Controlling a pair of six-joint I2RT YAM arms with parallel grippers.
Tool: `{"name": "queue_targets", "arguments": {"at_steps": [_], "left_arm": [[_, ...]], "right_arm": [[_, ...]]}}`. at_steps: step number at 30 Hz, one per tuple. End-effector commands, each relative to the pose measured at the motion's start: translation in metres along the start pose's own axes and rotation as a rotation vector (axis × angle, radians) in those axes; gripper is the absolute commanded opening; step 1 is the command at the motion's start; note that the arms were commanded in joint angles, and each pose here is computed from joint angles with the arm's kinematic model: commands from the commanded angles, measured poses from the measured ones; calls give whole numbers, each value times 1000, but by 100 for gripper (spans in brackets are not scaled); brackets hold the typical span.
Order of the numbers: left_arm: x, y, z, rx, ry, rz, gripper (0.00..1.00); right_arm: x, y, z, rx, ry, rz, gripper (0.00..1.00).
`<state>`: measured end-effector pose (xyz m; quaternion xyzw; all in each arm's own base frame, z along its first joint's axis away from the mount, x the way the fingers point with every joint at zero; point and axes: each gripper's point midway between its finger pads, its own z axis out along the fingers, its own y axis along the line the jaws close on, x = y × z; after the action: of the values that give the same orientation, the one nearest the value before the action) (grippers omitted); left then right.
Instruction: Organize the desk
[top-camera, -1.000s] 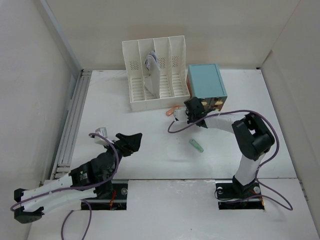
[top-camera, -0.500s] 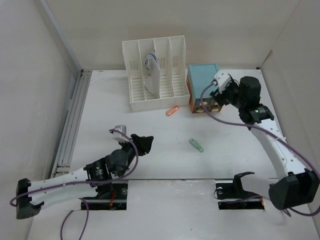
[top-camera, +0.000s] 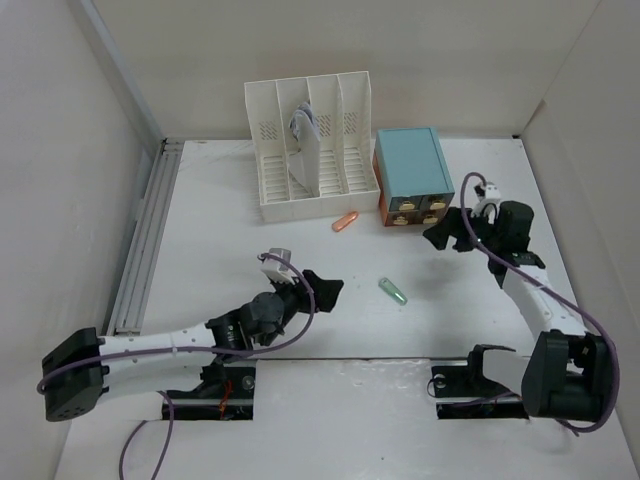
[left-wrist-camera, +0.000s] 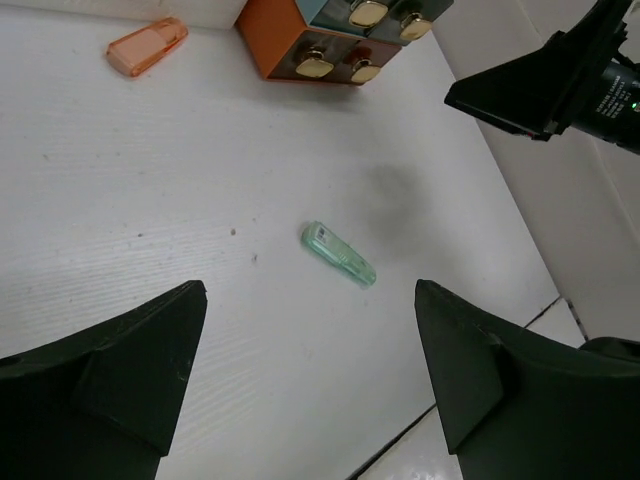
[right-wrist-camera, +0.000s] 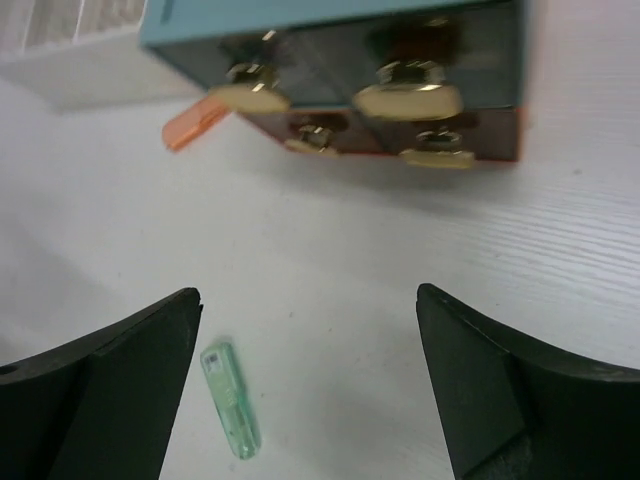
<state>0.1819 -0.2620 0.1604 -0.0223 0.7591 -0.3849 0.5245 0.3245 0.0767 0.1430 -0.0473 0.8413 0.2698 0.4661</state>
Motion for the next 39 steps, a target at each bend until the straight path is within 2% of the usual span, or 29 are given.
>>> {"name": "queue_targets", "arguments": {"at_steps": [1, 6, 12, 26, 31, 35, 39], "left_arm": [[-17, -33, 13, 168, -52, -72, 83], [-11, -52, 28, 223, -17, -57, 84], [-10, -61, 31, 252, -14, -73, 84], [-5, -57, 28, 253, 0, -78, 84], [-5, -54, 29, 241, 0, -75, 84], [-4, -52, 30, 228, 0, -72, 84], [-6, -53, 29, 234, -6, -76, 84]], "right_arm": [[-43, -14, -4, 2, -161, 107, 93], [-23, -49, 11, 64, -115, 234, 88], [-2, -72, 42, 8, -39, 371, 86], [-6, -101, 94, -118, -98, 510, 83], [-25, -96, 94, -177, -194, 491, 83], [-22, -96, 98, -197, -195, 533, 75], [-23, -92, 97, -202, -218, 537, 72]]}}
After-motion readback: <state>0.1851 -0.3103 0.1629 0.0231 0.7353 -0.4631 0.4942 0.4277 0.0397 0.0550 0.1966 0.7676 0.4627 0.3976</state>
